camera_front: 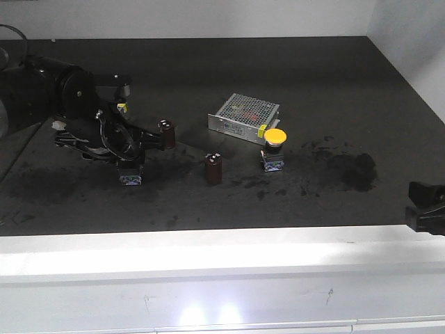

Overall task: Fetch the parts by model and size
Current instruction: 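Reach the left gripper down and grasp the red-capped push-button switch, then lift the red-capped switch with the left gripper and withdraw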

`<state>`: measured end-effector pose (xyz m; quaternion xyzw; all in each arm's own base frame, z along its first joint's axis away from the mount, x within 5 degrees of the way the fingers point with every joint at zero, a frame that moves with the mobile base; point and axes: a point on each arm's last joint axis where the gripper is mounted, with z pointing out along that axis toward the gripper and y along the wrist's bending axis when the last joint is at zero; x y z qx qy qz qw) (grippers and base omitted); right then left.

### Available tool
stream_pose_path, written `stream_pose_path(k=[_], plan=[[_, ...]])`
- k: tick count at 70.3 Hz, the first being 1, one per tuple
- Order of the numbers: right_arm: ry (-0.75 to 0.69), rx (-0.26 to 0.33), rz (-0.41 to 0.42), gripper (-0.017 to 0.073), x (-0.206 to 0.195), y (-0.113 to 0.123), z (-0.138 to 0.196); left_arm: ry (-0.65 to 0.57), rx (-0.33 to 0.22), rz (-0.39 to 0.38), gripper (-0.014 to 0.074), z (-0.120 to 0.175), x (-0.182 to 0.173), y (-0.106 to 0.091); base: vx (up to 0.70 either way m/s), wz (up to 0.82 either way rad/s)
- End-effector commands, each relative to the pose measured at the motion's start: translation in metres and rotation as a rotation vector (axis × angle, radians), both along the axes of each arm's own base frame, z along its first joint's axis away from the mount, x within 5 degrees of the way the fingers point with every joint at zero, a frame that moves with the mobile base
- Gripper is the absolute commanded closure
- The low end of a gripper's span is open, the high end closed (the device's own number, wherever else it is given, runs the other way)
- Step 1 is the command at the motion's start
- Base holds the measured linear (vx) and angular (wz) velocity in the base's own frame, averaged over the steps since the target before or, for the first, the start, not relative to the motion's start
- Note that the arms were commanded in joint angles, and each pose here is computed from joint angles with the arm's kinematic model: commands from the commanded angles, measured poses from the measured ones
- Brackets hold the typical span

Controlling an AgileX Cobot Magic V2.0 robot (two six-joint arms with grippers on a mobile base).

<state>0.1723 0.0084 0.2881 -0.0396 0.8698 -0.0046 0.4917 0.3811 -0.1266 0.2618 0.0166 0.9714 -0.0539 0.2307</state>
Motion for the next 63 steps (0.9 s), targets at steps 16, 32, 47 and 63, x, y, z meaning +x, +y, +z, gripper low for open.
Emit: stream_pose_path(k=[16,32,47,63], plan=[[-0.101,0.002,0.0,0.0104,0.004,0.0,0.016,-0.209,-0.067,-0.01,0.0558,0.053,-0.007,0.0,0.0,0.0],[-0.101,0.002,0.0,0.0104,0.004,0.0,0.016,-0.323,-0.045,-0.02,0.0603,0.094,-0.028,0.012,0.0,0.0],[-0.101,0.002,0.0,0.0104,0.004,0.0,0.016,-0.485,-0.059,-0.038,0.0601,0.125,-0.08,0.03,0.0,0.0],[-0.101,0.002,0.0,0.0104,0.004,0.0,0.016,-0.625,-0.064,-0.059,0.0601,0.129,-0.147,0.055,0.0,0.0]])
